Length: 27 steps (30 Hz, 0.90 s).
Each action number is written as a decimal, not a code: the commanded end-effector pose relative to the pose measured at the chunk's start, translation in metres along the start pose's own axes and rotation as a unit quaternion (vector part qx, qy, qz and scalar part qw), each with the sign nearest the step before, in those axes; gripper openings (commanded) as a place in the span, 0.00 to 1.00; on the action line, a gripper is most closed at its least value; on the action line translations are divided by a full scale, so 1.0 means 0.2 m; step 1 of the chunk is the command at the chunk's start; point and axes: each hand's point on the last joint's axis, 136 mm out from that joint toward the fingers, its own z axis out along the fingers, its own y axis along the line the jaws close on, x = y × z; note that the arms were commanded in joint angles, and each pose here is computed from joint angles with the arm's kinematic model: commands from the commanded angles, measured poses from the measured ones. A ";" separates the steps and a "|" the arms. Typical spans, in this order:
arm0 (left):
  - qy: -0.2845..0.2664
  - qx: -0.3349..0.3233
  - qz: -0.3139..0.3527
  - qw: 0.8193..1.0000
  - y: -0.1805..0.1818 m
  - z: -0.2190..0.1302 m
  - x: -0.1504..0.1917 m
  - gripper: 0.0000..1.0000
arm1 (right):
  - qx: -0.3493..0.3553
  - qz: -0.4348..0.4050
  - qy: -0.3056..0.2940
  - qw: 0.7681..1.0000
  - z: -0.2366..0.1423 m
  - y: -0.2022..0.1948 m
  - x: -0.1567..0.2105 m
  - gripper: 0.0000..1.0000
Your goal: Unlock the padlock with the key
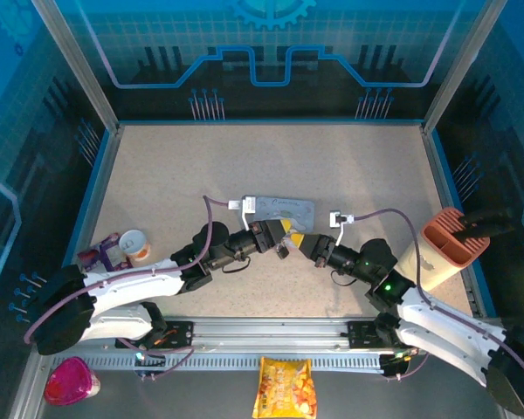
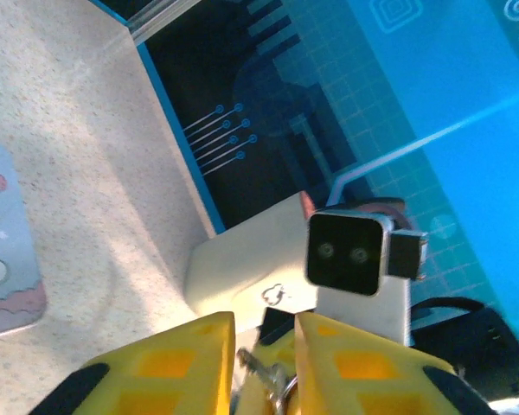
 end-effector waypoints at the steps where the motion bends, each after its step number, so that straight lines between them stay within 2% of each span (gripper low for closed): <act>1: -0.003 -0.045 0.014 0.999 0.07 -0.03 -0.01 0.38 | 0.072 -0.031 0.003 0.997 -0.04 -0.07 -0.01 0.00; 5: 0.007 -0.174 0.022 0.985 0.27 -0.11 -0.02 0.52 | 0.133 -0.070 0.013 0.989 -0.12 -0.14 -0.01 0.00; 8: 0.023 -0.275 0.019 0.961 0.42 -0.19 0.00 0.55 | 0.177 -0.104 0.021 0.979 -0.18 -0.19 -0.01 0.00; 13: 0.062 -0.386 0.015 0.920 0.57 -0.26 0.10 0.59 | 0.210 -0.147 0.021 0.966 -0.24 -0.23 0.00 0.00; 20: 0.140 -0.441 0.054 0.885 0.68 -0.22 0.36 0.62 | 0.212 -0.170 0.013 0.962 -0.28 -0.24 0.02 0.00; 25: 0.152 -0.431 0.065 0.887 0.76 -0.13 0.43 0.62 | 0.197 -0.166 0.007 0.966 -0.28 -0.24 0.05 0.00; 27: 0.159 -0.437 0.076 0.882 0.78 -0.09 0.44 0.62 | 0.192 -0.163 0.006 0.968 -0.27 -0.24 0.05 0.00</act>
